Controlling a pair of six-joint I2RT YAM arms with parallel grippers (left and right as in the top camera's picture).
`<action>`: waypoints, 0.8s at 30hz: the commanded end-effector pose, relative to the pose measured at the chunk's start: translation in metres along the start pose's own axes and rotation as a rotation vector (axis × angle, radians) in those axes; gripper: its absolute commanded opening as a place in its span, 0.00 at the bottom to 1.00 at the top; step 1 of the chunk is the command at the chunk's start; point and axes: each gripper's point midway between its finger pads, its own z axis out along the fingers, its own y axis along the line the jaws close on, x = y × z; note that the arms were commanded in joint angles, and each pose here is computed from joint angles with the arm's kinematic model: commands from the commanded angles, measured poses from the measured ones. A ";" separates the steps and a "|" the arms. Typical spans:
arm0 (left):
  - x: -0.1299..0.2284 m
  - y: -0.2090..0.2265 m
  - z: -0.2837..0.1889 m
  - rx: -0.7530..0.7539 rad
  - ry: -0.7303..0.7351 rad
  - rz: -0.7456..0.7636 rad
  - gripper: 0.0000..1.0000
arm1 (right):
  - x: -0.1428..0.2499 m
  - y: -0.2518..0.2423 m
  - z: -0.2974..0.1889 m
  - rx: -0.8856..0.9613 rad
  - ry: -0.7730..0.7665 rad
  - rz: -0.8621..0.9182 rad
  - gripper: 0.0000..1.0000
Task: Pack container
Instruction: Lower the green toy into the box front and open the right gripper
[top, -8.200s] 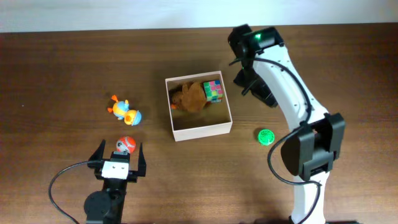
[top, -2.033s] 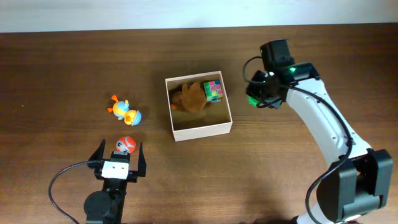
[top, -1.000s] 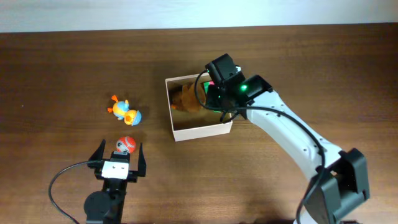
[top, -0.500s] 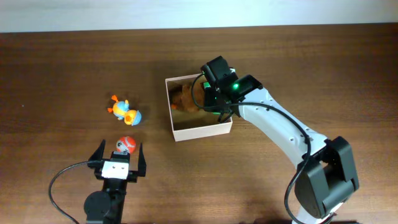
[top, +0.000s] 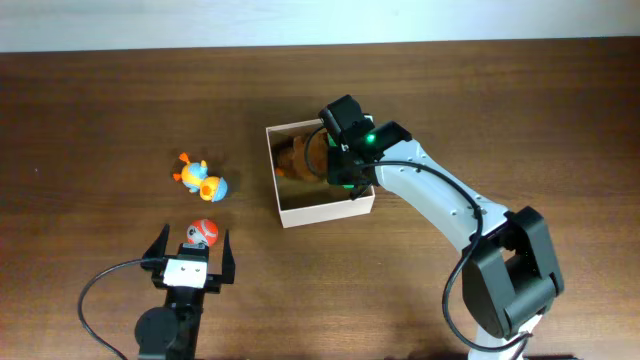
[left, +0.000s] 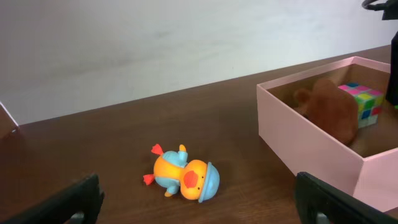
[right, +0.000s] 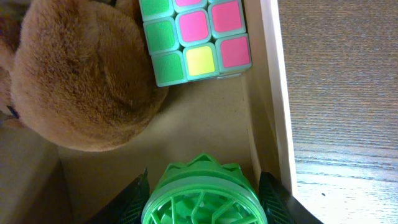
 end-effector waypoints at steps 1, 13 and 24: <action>0.001 0.000 0.000 0.002 -0.002 0.012 0.99 | -0.006 0.003 -0.001 0.004 -0.019 -0.018 0.45; 0.001 0.000 0.000 0.002 -0.002 0.012 0.99 | 0.005 0.004 0.016 0.014 0.029 -0.027 0.45; 0.001 0.000 0.000 0.002 -0.002 0.012 0.99 | 0.001 0.007 0.017 0.006 0.014 -0.026 0.45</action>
